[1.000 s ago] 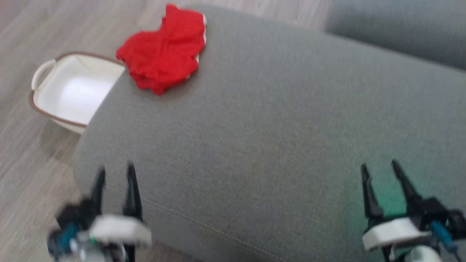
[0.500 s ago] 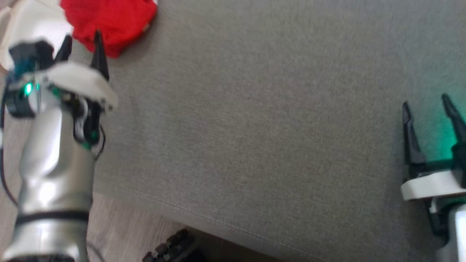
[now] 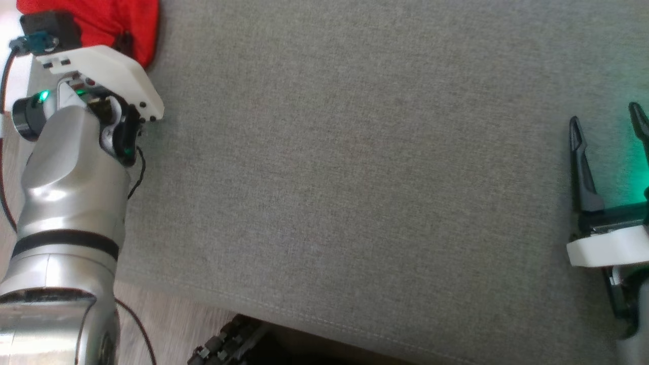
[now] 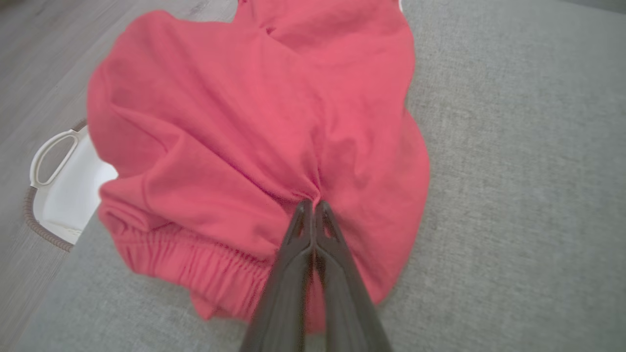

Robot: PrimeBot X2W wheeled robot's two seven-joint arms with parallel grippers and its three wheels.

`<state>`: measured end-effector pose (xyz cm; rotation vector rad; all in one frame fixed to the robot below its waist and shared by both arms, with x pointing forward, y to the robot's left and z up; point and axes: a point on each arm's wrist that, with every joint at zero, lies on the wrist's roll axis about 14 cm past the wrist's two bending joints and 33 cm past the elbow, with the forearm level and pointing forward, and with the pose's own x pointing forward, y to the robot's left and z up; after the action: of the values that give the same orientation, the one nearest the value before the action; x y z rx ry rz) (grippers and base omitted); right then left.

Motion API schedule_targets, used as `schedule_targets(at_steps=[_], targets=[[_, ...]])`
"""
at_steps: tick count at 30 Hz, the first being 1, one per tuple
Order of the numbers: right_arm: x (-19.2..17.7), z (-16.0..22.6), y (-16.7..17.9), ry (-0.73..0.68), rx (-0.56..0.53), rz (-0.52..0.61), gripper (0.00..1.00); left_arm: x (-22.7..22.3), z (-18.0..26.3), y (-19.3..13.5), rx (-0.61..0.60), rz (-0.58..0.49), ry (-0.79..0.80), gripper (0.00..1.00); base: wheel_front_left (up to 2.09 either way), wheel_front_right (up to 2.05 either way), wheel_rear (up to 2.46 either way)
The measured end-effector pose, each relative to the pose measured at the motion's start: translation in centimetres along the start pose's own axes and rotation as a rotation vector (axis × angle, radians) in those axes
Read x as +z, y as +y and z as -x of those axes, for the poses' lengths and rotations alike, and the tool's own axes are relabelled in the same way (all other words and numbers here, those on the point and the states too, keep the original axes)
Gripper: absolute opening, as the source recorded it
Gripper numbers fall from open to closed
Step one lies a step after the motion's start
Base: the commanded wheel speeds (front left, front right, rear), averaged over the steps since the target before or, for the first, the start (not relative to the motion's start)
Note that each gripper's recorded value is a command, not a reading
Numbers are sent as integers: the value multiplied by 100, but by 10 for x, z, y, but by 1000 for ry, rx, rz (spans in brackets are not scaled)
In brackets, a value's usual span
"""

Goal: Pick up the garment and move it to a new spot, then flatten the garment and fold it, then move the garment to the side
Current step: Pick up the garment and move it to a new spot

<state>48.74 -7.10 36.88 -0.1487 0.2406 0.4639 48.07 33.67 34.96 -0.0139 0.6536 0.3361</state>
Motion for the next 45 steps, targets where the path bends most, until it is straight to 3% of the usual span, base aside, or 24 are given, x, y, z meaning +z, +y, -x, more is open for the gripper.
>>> schedule_targets(at_steps=[6,9,12,18,28,34,39,42,45], targets=[[10,11,-2,-13,-35,-30,100,25,14,-10,-72,43,-88,0,0,0,0],[19,21,1,-40,-53,-51,100,61,27,-24,-135,10,-188,0,0,0,0],[26,40,7,-56,-72,-79,100,116,59,-60,-255,-28,-322,0,0,0,0],[46,62,7,-124,-106,-103,100,169,146,-135,-586,11,-437,0,0,0,0],[45,103,-24,-159,-241,-179,100,167,320,-228,-1163,119,-410,0,0,0,0],[33,126,-42,-144,-318,-207,100,160,381,-266,-1410,240,-285,0,0,0,0],[32,140,-57,-153,-379,-231,100,156,366,-286,-1398,322,-170,0,0,0,0],[33,149,-68,-162,-420,-236,100,148,316,-293,-1269,422,-99,0,0,0,0],[28,158,-75,-153,-452,-240,100,132,249,-289,-1061,459,-70,0,0,0,0]])
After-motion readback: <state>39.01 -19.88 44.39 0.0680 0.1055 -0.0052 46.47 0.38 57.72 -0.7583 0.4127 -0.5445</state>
